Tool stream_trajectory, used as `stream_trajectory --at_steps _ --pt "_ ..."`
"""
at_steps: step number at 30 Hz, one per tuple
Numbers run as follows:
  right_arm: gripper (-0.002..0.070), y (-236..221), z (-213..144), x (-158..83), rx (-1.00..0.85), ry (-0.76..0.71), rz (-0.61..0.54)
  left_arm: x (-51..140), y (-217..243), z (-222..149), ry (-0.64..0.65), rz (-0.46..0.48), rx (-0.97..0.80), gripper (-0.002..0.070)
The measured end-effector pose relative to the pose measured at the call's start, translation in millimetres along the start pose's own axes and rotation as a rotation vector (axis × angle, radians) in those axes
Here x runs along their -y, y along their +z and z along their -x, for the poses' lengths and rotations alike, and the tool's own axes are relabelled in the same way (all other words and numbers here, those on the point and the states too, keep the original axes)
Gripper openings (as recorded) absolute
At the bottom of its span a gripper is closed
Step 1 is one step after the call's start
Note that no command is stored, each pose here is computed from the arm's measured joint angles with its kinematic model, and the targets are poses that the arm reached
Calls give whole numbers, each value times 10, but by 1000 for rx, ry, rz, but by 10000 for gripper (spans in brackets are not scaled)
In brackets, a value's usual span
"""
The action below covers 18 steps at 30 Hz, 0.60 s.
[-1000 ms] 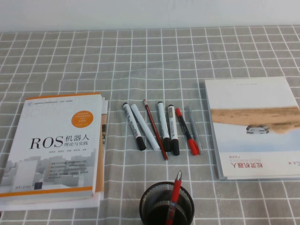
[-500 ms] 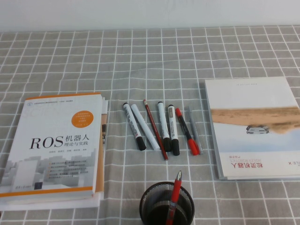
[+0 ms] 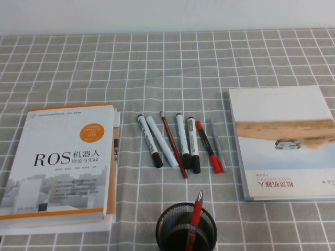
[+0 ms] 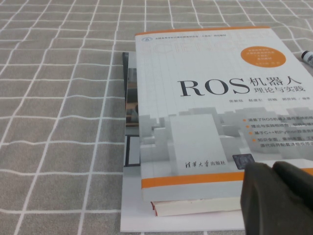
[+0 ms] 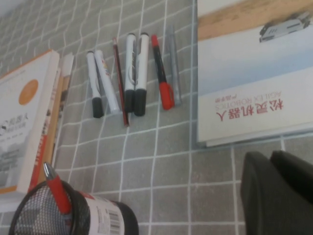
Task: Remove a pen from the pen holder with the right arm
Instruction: 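Take a marker out of the pen holder and lay it on the table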
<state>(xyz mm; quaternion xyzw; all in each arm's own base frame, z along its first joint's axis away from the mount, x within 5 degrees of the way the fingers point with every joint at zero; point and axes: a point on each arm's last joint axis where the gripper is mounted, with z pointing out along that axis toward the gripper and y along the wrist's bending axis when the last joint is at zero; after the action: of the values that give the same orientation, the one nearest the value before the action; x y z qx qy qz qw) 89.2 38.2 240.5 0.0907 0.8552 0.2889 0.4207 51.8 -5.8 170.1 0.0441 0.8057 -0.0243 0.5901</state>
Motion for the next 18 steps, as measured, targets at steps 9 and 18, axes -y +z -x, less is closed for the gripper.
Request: stream_trajectory --at_steps 9,18 --pt "-12 198 242 -47 -142 -45 -30 0 0 0 0 0 0 -3" --pt "-12 391 514 -115 -234 -76 -27 0 0 0 0 0 0 -3"
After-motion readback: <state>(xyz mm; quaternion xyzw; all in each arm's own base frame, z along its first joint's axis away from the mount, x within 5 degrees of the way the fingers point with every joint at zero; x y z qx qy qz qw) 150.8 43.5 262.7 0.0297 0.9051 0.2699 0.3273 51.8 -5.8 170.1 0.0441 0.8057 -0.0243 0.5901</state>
